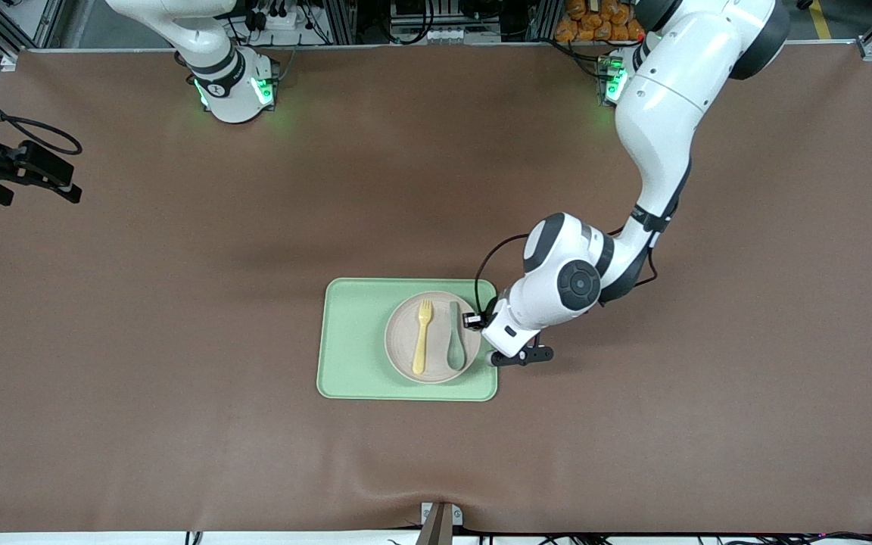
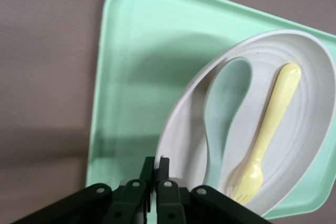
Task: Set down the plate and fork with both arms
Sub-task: 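Release the plate with the left gripper while the right gripper approaches, then grasp the yellow fork with the right gripper while the left gripper withdraws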
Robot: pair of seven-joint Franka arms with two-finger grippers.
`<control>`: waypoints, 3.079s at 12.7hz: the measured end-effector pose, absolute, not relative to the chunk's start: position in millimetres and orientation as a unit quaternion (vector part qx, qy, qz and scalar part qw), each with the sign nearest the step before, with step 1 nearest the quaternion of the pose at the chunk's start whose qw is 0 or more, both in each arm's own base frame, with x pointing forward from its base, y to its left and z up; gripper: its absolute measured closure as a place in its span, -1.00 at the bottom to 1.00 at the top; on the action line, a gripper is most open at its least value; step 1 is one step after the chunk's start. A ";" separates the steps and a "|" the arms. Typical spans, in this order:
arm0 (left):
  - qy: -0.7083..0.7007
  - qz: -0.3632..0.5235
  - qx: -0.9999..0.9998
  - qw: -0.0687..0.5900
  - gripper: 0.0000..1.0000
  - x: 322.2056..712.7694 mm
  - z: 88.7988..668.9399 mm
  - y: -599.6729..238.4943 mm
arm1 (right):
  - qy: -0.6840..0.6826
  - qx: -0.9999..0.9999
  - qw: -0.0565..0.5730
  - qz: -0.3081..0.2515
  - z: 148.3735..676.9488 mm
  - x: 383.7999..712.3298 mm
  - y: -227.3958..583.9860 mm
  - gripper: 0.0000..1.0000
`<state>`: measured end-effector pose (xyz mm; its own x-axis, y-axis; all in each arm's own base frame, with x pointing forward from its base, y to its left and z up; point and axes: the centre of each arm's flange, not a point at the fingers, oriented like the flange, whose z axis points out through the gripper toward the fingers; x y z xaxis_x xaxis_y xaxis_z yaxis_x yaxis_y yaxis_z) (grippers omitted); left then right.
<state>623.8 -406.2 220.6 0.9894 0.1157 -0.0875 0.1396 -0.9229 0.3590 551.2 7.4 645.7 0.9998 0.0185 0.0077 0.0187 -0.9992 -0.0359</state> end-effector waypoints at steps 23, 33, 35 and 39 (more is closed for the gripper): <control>0.076 0.068 0.990 0.092 -1.00 690.6 410.3 -272.8 | 0.005 -0.995 0.095 -0.002 444.2 663.0 275.3 -1.00; 0.069 -0.019 0.997 -0.012 -1.00 624.1 557.2 -126.9 | 0.036 -0.998 0.055 -0.025 278.3 659.6 436.9 -0.51; 0.064 -0.035 0.997 -0.020 -1.00 609.3 579.6 -90.9 | 0.023 -0.999 0.023 -0.015 274.0 651.0 441.3 -0.42; 0.065 -0.057 0.996 -0.020 -1.00 590.4 596.0 -73.5 | 0.025 -1.000 -0.003 0.008 247.1 642.5 442.5 -0.37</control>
<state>590.4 -73.5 596.0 0.9852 0.1309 -0.1107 0.1265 -0.9909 -0.0465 642.5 442.5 247.1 0.9986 -0.0503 -0.0151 -0.0502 -0.9987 0.0055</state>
